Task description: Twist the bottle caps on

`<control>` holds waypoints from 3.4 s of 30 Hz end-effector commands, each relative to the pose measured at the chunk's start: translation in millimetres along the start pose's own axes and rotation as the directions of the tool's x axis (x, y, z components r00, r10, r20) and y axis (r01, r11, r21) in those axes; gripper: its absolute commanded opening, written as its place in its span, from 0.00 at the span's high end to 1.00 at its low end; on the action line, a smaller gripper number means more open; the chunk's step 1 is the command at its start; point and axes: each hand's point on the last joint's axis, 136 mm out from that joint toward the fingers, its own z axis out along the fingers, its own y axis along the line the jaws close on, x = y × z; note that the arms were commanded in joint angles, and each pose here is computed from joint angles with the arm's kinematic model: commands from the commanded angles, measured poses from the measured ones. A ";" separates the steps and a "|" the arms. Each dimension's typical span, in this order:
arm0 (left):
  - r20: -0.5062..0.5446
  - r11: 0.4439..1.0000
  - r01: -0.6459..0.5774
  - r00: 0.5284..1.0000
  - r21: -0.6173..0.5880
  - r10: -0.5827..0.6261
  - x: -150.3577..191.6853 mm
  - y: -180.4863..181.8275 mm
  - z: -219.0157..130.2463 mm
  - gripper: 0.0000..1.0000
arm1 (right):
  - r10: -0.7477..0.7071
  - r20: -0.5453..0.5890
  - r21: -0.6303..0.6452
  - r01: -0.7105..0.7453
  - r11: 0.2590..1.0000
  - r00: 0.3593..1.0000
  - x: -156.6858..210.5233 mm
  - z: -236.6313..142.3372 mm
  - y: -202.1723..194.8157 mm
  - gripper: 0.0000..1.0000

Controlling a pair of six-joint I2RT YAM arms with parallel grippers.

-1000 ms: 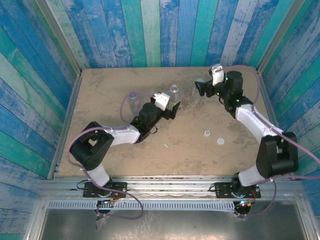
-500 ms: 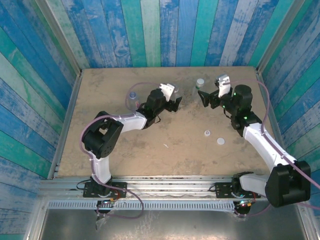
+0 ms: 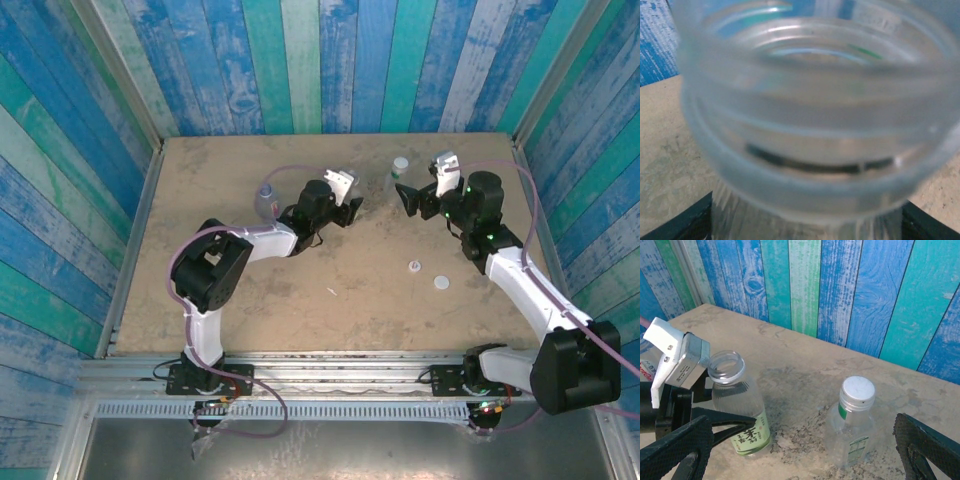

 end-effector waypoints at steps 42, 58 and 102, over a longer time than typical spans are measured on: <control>0.136 0.579 -0.300 0.941 0.758 0.310 66.5 -135.1 -156.7 0.38 | 0.255 -0.082 0.048 -0.252 0.967 0.964 57.0 0.1 0.5 0.07; 0.205 0.639 -0.285 0.958 0.714 0.199 50.7 -129.2 -139.4 0.12 | 0.238 -0.129 0.193 -0.211 0.958 0.963 98.3 -51.5 -3.2 0.06; 0.315 0.704 -0.287 0.944 0.649 0.095 69.0 -124.2 -137.3 0.35 | 0.617 -0.347 0.624 -0.318 0.714 0.706 221.4 -99.8 -26.5 0.30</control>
